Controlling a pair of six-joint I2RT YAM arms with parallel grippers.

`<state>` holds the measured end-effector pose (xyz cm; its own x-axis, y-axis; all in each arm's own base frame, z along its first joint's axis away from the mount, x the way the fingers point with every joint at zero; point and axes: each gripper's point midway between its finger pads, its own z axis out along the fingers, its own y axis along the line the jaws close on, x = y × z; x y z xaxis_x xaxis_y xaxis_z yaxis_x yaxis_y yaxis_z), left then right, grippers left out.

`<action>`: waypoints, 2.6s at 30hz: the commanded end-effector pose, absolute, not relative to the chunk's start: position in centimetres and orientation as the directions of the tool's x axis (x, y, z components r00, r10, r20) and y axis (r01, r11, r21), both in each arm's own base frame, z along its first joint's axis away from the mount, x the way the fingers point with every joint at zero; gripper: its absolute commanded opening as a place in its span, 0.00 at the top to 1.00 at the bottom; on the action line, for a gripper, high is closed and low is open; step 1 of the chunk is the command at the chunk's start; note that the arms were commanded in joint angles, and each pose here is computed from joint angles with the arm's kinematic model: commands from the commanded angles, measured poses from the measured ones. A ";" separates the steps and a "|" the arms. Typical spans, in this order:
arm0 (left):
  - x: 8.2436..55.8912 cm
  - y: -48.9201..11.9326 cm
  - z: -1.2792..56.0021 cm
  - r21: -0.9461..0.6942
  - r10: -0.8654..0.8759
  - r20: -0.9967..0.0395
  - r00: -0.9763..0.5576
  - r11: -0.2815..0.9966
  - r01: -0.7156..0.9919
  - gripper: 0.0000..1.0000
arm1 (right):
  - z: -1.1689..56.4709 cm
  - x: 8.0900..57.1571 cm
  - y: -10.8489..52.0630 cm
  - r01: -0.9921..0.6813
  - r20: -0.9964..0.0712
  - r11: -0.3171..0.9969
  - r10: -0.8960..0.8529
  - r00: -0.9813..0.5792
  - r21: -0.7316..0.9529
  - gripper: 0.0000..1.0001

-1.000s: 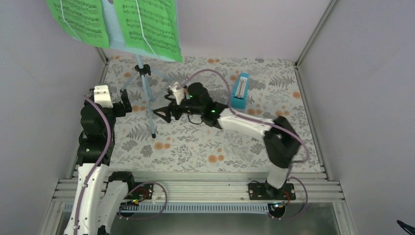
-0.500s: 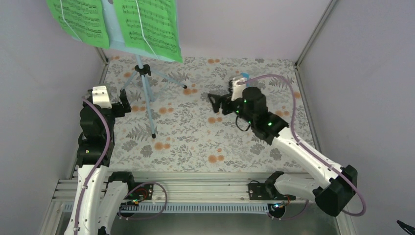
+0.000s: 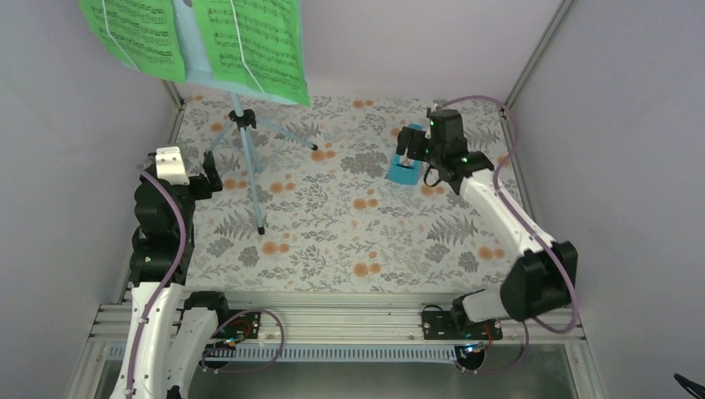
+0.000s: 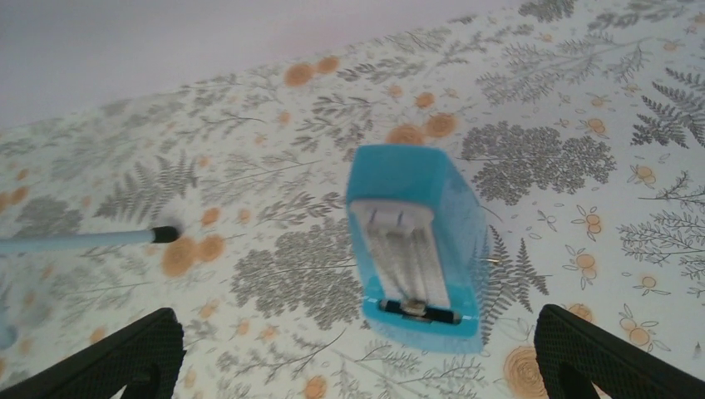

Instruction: Pack up the instrument practice props

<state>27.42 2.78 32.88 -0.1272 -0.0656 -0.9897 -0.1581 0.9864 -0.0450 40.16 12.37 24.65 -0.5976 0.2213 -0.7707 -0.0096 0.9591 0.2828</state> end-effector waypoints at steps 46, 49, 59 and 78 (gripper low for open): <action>28.1 4.1 32.1 -0.027 -0.059 -0.987 -0.148 0.977 -0.214 0.00 | 22.0 41.0 14.3 -0.069 -0.722 0.978 0.096 -0.686 0.196 0.61; 28.1 4.1 32.0 -0.027 -0.060 -0.987 -0.151 0.977 -0.211 0.00 | 22.4 38.7 17.3 -0.122 -0.714 0.968 0.074 -0.696 0.220 0.61; 27.5 3.6 32.2 -0.043 -0.069 -0.988 -0.135 0.981 -0.187 0.00 | 21.5 32.3 25.9 -0.226 -0.675 0.936 0.018 -0.738 0.271 0.60; 28.1 3.2 31.7 -0.046 -0.073 -0.984 -0.164 0.985 -0.167 0.00 | 17.5 30.3 28.9 -0.159 -0.660 0.967 0.010 -0.752 0.197 0.59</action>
<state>27.99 3.29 31.77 -0.1640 -0.0697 -0.9840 -0.1725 0.9842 -0.0410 29.40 27.87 15.92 -0.8024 -0.0769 -0.5918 -0.2131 0.9632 0.1638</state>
